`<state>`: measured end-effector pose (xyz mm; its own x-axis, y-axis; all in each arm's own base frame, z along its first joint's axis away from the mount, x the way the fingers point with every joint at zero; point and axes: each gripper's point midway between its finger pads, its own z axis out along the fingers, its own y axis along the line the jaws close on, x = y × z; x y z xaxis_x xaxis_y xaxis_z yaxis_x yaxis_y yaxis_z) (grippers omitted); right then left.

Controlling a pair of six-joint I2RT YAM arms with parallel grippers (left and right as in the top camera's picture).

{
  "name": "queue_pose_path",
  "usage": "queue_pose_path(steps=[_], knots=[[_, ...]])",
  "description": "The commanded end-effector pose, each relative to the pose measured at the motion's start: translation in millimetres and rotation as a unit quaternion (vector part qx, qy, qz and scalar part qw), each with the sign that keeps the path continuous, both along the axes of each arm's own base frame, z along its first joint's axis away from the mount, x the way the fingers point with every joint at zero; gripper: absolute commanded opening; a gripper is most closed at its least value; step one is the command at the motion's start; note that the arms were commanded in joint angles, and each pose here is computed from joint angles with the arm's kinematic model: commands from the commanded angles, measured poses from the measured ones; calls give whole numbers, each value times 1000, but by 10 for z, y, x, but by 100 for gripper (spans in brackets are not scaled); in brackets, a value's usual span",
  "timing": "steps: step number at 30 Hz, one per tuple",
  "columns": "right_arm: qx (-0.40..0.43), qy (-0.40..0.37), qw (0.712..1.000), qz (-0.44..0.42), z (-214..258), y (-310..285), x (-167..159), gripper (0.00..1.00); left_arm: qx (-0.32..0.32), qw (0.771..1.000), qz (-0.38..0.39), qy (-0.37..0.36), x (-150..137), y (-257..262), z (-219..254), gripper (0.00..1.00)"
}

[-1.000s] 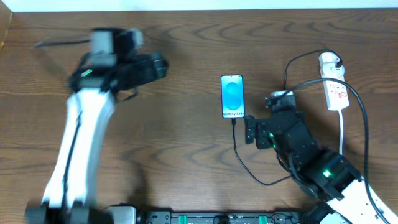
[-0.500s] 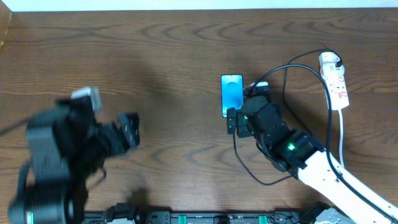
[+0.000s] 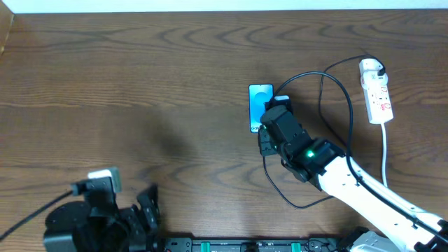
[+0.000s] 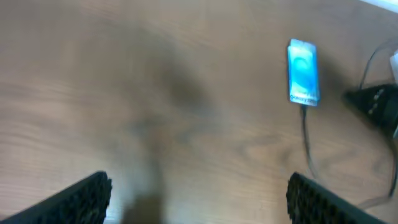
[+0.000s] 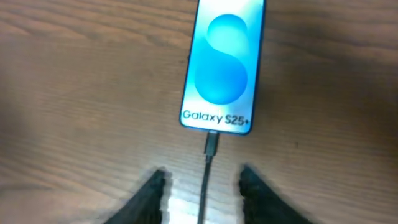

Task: Plug charger to phone and switch on socket
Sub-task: 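Move the right gripper over the white power strip's switch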

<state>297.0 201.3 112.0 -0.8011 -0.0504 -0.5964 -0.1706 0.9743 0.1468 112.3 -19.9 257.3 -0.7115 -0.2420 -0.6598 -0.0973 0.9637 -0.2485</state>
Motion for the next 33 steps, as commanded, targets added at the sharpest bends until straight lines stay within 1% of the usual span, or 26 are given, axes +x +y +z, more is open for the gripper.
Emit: queue_pose_path(steps=[1, 5, 8, 12, 15, 16, 17, 22, 25, 28, 33], knots=[[4, -2, 999, -33, 15, -127, 117, 16, 11, 1000, 7, 26, -103, 41, -104, 90], [11, 16, 996, -90, -29, -378, 188, 1, 29, 999, 20, 10, -41, 117, -54, 91], [1, 37, 992, -123, -95, -605, 186, 1, 42, 999, 33, 2, -13, 182, -29, 91], [-17, 76, 980, -182, -203, -1009, 137, 1, 43, 999, 33, -1, -20, 182, -24, 91], [-20, 107, 963, -249, -273, -1372, 78, 1, 50, 998, 40, -14, -54, 211, 1, 91], [-19, 112, 958, -263, -283, -1452, 70, 1, 60, 997, 50, -20, -71, 256, 13, 91], [-17, 120, 947, -299, -299, -1664, 62, 1, 76, 994, 68, -33, -121, 332, 39, 91], [3, 127, 921, -368, -294, -2086, 77, 1, 81, 990, 76, -83, -264, 342, 119, 91], [14, 123, 900, -417, -245, -2415, 86, 1, 81, 986, 79, -120, -379, 333, 165, 91], [20, 118, 883, -454, -174, -2675, 76, 1, 91, 980, 92, -154, -443, 379, 239, 91], [26, 106, 860, -499, 42, -3023, 67, 1, 91, 976, 95, -174, -502, 378, 265, 91]])
